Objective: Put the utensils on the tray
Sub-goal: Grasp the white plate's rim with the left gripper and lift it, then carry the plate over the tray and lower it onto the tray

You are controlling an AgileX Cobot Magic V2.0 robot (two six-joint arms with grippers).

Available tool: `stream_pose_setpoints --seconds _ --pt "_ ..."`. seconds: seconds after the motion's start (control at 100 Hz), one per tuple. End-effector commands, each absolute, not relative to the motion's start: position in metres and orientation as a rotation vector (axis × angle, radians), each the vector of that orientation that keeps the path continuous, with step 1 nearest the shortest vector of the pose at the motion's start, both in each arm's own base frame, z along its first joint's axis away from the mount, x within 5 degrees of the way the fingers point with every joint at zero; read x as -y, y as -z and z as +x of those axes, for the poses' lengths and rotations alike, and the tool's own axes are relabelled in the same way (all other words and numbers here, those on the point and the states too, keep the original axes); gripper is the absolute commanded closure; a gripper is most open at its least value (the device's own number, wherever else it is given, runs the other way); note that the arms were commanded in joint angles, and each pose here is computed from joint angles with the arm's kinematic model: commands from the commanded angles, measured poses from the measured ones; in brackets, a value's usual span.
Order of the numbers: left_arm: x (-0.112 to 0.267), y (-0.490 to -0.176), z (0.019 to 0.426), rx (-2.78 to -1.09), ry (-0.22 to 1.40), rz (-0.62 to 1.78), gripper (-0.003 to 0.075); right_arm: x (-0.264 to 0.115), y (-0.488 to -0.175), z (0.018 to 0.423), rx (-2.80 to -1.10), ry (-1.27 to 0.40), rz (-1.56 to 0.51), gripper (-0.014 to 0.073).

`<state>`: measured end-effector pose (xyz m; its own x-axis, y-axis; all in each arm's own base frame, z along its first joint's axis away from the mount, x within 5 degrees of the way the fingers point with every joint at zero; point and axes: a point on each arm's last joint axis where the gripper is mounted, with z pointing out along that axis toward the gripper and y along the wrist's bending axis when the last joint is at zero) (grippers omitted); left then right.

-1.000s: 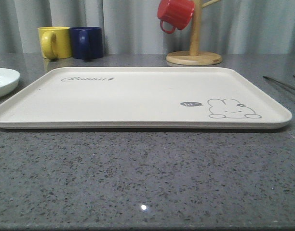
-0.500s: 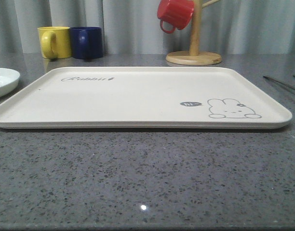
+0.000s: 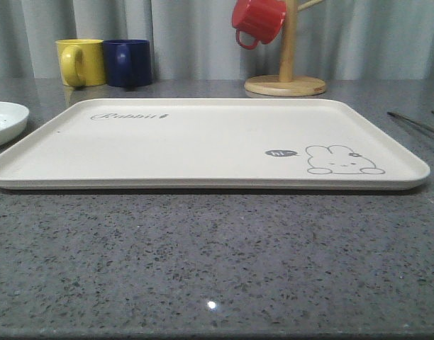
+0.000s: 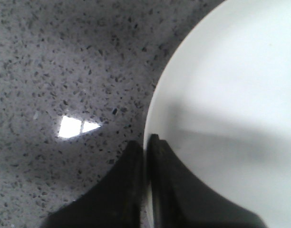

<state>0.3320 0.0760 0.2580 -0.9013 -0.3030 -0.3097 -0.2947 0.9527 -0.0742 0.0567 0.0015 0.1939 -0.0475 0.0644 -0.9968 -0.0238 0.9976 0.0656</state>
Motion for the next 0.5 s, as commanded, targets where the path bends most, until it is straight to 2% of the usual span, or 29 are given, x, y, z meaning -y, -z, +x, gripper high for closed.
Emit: stream_pose_setpoints --seconds 0.0,0.3,0.49 --pt "-0.076 -0.289 0.332 -2.666 0.023 -0.427 0.0739 -0.001 -0.202 0.055 -1.524 -0.062 0.027 0.0657" --pt "-0.065 -0.361 0.316 -2.396 0.120 -0.422 0.0739 -0.001 -0.202 0.055 -1.524 -0.062 0.027 0.0657" --pt "-0.030 -0.382 0.307 -2.339 0.263 -0.262 0.0739 -0.001 -0.202 0.055 -1.524 -0.062 0.027 0.0657"
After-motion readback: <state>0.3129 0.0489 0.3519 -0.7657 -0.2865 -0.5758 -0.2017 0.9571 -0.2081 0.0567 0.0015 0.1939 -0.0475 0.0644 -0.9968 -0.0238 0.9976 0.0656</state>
